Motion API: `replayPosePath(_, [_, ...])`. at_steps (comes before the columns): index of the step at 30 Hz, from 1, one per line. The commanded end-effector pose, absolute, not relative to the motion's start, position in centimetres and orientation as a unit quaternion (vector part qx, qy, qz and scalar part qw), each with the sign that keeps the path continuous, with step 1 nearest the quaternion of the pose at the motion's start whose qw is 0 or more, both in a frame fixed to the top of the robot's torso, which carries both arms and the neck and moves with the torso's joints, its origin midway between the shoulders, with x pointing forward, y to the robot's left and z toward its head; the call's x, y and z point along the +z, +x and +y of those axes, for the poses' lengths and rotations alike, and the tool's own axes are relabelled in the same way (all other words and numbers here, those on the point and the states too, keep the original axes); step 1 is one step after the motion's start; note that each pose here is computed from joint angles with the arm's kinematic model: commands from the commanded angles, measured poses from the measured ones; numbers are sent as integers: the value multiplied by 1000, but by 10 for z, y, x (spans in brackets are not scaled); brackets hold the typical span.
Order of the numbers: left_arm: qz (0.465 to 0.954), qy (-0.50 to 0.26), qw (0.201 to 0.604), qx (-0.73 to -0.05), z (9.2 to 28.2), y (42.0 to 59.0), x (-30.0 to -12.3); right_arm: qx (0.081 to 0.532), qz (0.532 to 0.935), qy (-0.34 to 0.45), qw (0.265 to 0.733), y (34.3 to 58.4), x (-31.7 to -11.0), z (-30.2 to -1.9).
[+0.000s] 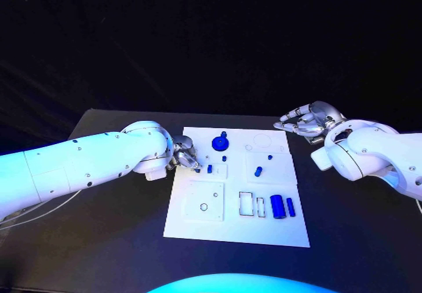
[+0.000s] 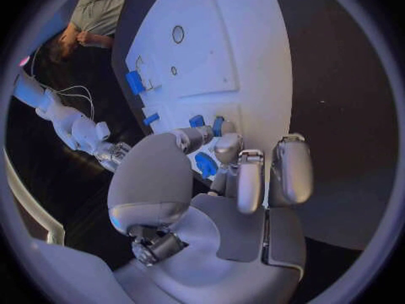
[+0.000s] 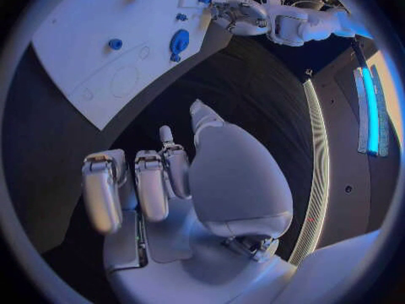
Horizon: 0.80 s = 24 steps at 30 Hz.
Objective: Assemble the parts on the task board
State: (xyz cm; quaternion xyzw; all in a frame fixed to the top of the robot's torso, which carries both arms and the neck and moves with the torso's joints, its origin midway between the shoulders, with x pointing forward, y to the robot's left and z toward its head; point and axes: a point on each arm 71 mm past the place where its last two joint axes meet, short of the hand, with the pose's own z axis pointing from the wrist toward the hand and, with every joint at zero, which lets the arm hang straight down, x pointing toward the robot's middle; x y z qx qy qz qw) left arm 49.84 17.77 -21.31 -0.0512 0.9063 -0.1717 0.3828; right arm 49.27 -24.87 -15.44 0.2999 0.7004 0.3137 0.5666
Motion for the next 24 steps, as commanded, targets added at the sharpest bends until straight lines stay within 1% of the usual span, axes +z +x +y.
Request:
replayPosePath(1, [911, -47, 373, -170, 176, 496, -218, 319, 702, 292, 566, 492, -154, -247])
replayPosePath(24, [912, -52, 371, -165, 180, 499, -220, 325, 699, 290, 567, 492, -154, -247])
